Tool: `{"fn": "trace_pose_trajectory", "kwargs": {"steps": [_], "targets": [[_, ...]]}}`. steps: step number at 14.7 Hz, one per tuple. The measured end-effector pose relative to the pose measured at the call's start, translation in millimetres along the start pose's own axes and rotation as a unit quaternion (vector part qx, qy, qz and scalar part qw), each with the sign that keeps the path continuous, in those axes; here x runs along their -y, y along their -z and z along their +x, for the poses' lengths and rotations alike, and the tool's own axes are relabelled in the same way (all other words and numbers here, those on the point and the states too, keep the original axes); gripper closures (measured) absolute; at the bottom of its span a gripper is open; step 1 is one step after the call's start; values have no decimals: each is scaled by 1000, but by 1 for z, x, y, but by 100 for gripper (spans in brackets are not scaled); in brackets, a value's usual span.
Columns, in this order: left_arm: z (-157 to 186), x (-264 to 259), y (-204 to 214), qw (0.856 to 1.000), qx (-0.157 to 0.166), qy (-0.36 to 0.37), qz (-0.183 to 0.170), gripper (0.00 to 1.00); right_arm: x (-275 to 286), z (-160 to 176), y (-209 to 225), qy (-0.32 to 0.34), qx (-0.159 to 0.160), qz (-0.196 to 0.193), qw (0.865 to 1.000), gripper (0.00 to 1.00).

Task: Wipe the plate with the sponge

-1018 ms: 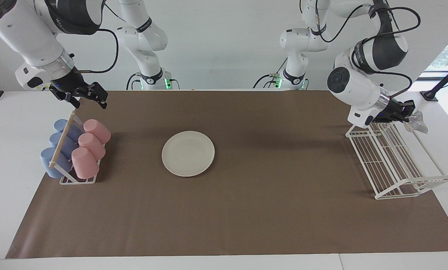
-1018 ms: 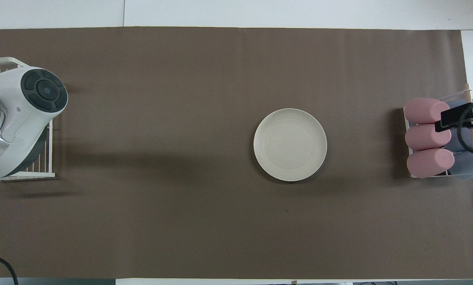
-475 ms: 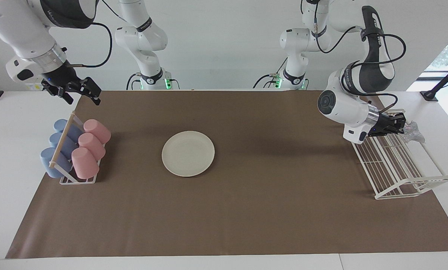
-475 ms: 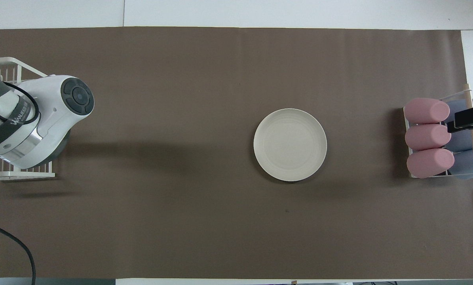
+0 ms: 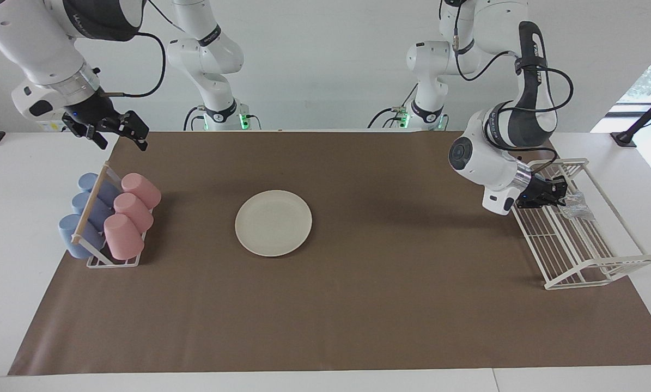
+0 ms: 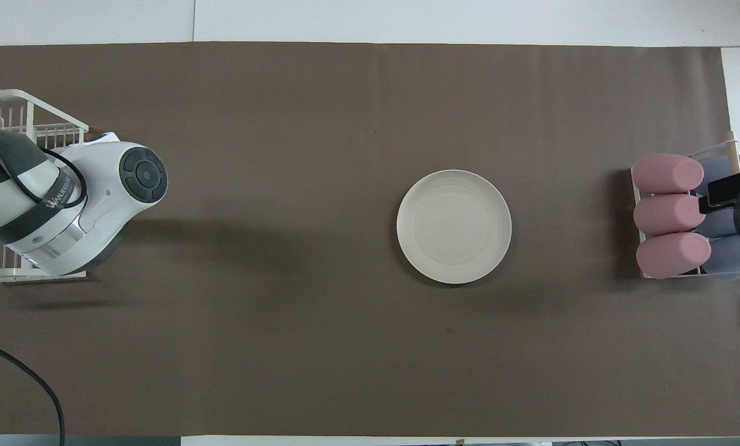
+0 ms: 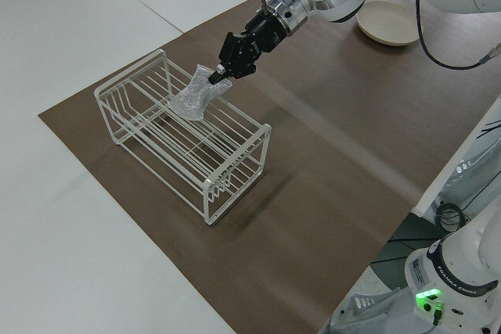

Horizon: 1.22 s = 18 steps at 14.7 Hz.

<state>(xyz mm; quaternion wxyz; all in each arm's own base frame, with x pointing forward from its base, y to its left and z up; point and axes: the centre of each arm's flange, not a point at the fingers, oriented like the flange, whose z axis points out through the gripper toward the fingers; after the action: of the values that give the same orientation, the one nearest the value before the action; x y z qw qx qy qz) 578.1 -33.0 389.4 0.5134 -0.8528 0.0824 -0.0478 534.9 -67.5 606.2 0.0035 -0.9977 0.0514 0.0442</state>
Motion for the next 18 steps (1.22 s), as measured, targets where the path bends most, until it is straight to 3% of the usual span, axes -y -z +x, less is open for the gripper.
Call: {"fn": "trace_pose_trajectory", "kwargs": {"steps": [4,5,13,16,18], "targets": [[0,0,1,1000,-3,2,-4,95,14,1,1,-5,-4,-21,1000,0],[0,0,1,1000,-4,2,-4,89,20,1,1,-2,-5,-23,1000,0],[0,0,2,1000,-4,2,-5,4,27,0,0,1,-1,-25,1000,0],[-1,0,3,1000,-1,7,-15,0,27,0,-1,2,1,-25,1000,0],[1,4,9,999,8,24,-41,0,27,0,-1,2,2,-25,1000,0]]}}
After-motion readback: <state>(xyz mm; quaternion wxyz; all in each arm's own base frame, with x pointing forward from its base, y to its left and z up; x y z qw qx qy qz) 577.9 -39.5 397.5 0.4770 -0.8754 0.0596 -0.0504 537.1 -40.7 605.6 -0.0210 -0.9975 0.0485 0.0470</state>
